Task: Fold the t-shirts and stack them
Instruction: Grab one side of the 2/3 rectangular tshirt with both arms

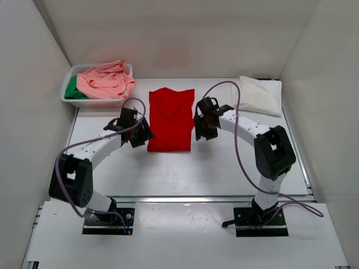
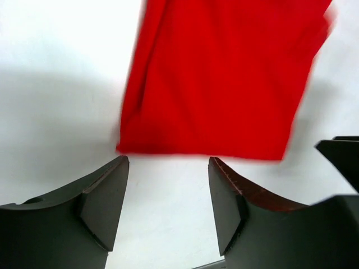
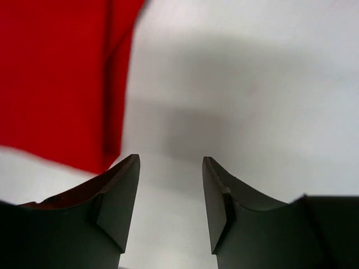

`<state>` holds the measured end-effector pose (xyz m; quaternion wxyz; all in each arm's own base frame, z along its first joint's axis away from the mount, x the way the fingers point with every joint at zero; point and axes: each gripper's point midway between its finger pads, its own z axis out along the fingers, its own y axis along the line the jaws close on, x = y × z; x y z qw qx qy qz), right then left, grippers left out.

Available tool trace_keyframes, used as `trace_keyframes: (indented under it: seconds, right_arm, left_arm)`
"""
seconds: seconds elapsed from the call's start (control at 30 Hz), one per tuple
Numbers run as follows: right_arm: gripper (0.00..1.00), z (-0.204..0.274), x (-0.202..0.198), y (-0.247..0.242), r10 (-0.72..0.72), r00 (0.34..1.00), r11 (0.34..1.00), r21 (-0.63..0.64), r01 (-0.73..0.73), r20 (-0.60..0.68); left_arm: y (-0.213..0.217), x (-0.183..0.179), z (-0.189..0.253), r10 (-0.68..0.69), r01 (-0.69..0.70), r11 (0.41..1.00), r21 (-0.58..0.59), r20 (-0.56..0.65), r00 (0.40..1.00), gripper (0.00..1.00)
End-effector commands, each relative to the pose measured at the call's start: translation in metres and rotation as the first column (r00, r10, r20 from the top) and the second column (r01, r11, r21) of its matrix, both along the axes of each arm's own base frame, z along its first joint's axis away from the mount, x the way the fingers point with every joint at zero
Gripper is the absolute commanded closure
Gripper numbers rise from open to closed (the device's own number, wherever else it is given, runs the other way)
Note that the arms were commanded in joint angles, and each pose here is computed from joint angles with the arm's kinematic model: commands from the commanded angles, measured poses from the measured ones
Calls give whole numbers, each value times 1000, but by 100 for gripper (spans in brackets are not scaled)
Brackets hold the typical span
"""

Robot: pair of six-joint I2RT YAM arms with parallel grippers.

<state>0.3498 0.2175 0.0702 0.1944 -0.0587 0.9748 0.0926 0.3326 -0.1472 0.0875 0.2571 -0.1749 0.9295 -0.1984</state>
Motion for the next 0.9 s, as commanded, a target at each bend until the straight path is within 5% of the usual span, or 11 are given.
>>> trace_keyframes:
  seconds: [0.0, 0.37, 0.53, 0.67, 0.7, 0.73, 0.77, 0.8, 0.87]
  right_arm:
    - [53, 23, -18, 36, -13, 996, 981, 196, -4, 85]
    - [43, 10, -35, 72, -117, 986, 930, 362, 67, 119]
    - [39, -3, -26, 84, -108, 991, 924, 375, 69, 83]
    - [48, -14, -27, 86, -113, 993, 929, 358, 91, 40]
    - [58, -22, -31, 86, -114, 993, 934, 344, 100, 20]
    - [85, -28, -33, 81, -124, 992, 938, 327, 117, 1]
    - [100, -31, -36, 77, -136, 991, 941, 310, 134, -13]
    - [100, -32, -41, 77, -139, 990, 941, 307, 140, -26]
    - [99, -32, -59, 71, -124, 992, 953, 275, 130, -39]
  left_arm:
    - [2, -35, -24, 4, -4, 998, 66, -7, 1000, 29]
    - [19, -16, -13, 247, -250, 968, -6, 191, 950, 34]
    - [1, -1, -35, 209, -212, 977, 10, 128, 969, 35]
    - [-11, -5, -63, 192, -193, 981, 32, 33, 981, 38]
    - [-12, -9, -71, 194, -194, 980, 42, 9, 981, 42]
    - [-14, -10, -75, 194, -194, 980, 41, -2, 981, 55]
    - [-15, -13, -79, 194, -193, 980, 39, -14, 981, 68]
    - [-17, -18, -80, 193, -193, 981, 33, -24, 981, 90]
    - [-13, -36, -84, 192, -189, 980, 54, -49, 980, 100]
